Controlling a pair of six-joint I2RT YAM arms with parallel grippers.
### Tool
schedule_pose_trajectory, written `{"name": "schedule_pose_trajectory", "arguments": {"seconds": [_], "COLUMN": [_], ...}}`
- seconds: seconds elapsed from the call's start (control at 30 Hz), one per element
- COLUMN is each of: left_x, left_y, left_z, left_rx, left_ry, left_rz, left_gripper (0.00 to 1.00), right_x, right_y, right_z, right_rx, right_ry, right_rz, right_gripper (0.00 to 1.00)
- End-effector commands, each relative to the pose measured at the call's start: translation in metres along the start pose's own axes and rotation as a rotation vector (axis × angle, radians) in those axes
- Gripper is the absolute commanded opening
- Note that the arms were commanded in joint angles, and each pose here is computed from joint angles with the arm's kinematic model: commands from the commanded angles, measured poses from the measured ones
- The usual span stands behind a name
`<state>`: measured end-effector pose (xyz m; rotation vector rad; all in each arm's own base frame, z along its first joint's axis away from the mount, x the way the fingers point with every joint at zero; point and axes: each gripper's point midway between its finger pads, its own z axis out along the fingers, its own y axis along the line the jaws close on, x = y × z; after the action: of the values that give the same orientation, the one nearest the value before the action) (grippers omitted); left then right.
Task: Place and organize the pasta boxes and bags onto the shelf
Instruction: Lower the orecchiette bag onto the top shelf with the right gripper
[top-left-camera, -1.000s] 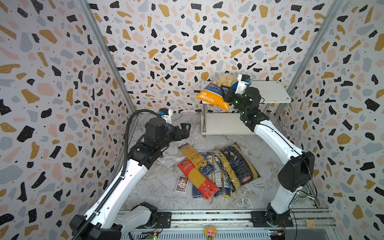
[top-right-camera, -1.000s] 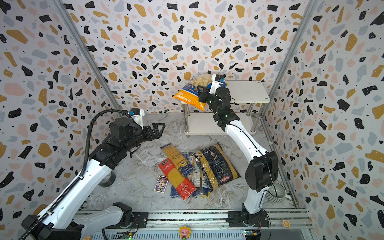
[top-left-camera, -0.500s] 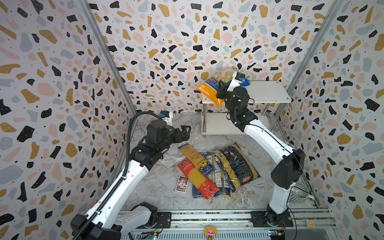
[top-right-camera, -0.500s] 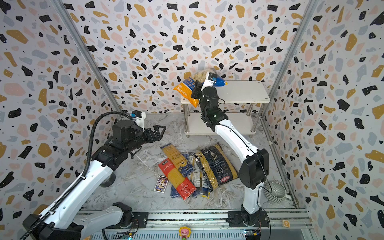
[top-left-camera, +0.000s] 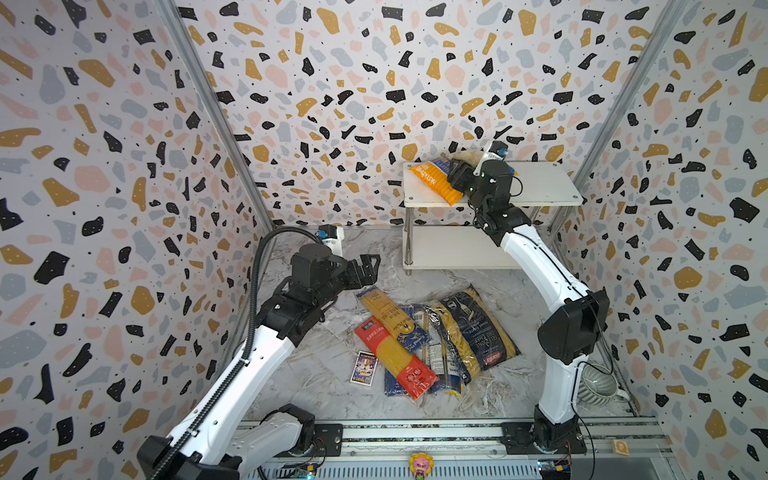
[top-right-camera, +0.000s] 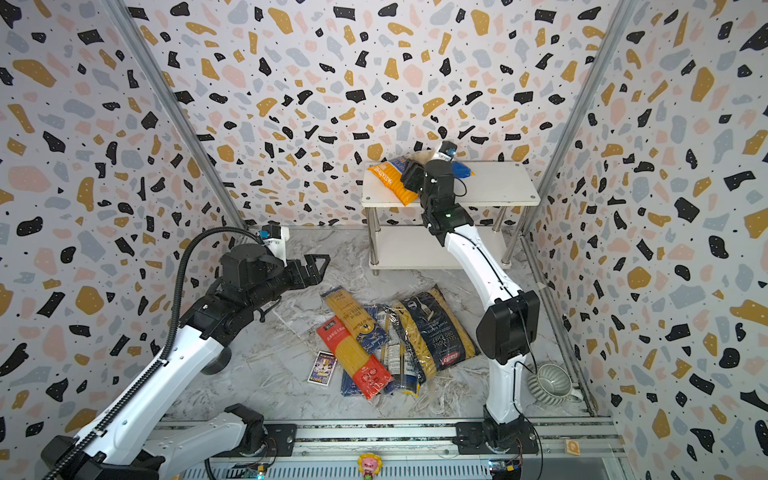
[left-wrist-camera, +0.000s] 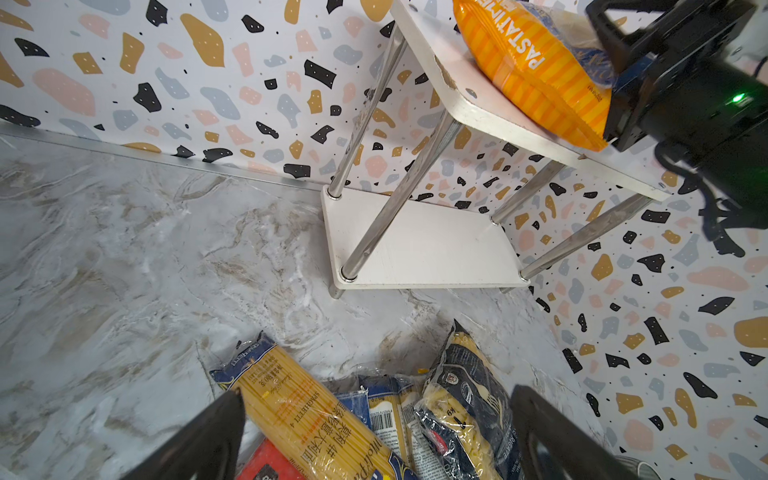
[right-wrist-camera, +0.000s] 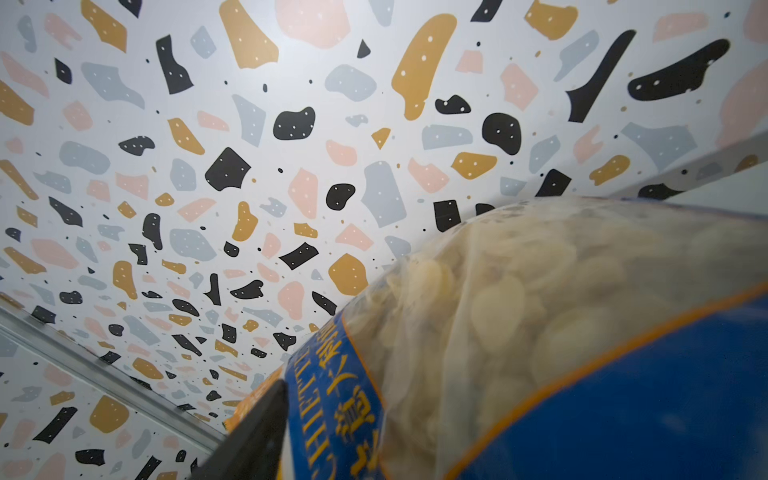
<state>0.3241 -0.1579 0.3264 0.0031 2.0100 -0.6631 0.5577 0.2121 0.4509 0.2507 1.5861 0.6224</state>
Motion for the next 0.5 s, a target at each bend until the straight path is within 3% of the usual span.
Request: {"name": "schedule_pose_trajectory", "arguments": {"seconds": [0.0, 0.13, 0.47], "left_x": [-0.008, -0.008, -0.001], "left_y": [-0.006, -0.005, -0.003], "left_z": [-0.001, -0.001, 0.005], "left_rx": [0.033, 0.031, 0.041], "left_ry": [-0.039, -0.037, -0.029], "left_rz": [0.001, -0.004, -0.029], "left_gripper": [0.99, 1.00, 0.99], "right_x": [-0.048, -0.046, -0.005], "right_y": [0.021, 0.014, 0.018], "right_z": [-0.021, -0.022, -0.037], "right_rx": [-0.071, -0.097, -0.133], "right_ry": [-0.036, 0.049, 0.183], "right_rz": [0.046, 0.077, 0.078], "right_gripper": [0.81, 0.86, 0.81]}}
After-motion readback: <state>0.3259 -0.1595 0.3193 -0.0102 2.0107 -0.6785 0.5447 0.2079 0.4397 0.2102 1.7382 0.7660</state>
